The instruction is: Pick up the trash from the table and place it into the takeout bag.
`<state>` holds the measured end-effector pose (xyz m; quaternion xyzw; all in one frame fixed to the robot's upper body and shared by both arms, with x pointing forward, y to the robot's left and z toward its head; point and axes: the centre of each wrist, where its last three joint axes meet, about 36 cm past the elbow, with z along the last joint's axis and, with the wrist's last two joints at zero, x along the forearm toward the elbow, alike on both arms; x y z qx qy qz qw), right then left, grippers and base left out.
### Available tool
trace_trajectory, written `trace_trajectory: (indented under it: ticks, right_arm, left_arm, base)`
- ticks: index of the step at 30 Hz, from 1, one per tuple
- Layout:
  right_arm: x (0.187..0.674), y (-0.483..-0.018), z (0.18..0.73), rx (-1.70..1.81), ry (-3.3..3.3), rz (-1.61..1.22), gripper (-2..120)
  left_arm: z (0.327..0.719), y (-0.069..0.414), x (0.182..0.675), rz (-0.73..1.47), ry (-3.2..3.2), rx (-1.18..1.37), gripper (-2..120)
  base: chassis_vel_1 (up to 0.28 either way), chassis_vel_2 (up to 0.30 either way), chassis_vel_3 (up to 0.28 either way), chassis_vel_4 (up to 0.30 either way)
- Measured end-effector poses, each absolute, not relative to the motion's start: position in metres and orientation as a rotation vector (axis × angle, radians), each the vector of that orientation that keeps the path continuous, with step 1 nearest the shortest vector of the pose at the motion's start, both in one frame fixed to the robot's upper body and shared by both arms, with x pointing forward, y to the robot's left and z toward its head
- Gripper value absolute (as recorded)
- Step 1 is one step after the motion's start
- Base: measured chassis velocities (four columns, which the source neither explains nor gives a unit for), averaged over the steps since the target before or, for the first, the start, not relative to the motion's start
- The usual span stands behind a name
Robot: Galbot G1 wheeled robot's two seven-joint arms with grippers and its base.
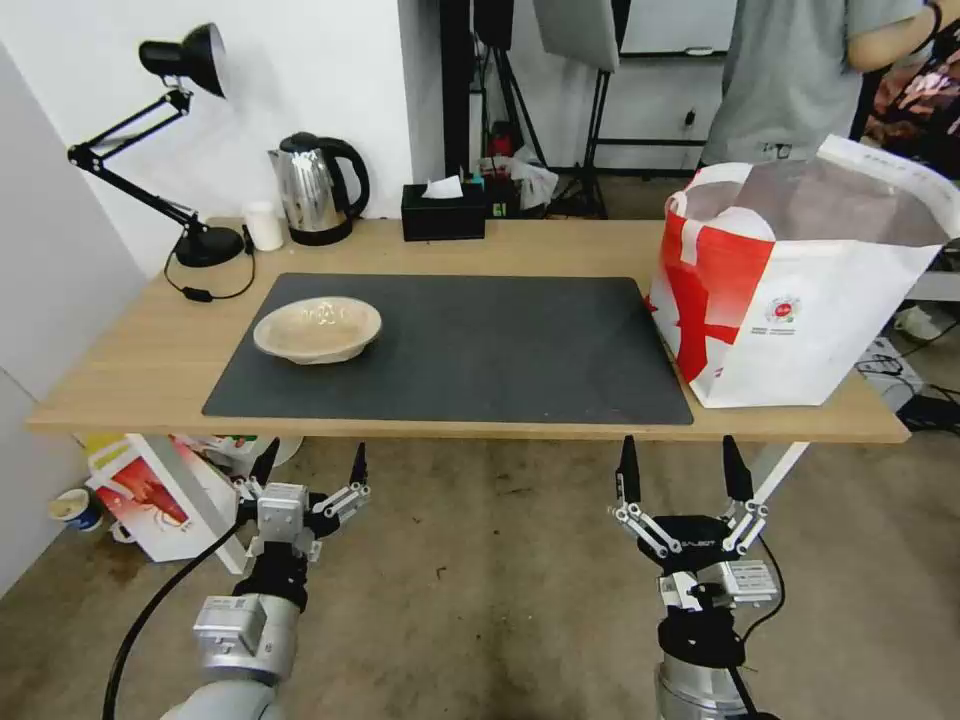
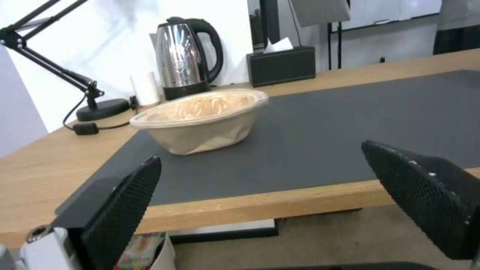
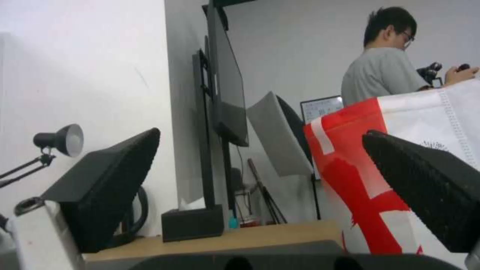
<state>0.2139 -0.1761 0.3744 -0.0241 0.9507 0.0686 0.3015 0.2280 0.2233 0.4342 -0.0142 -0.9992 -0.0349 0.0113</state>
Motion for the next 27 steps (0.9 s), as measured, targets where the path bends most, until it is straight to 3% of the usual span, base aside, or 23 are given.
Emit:
trace_trajectory:
  ticks: [27]
  right_arm:
    - [0.2134, -0.1760, 0.3767, -0.045, 2.517, 0.164, 100]
  left_arm:
    - [0.4342, 0.2233, 0.2280, -0.109, -3.117, -0.044, 100]
  base:
    - [0.000, 0.000, 0.000, 0.000]
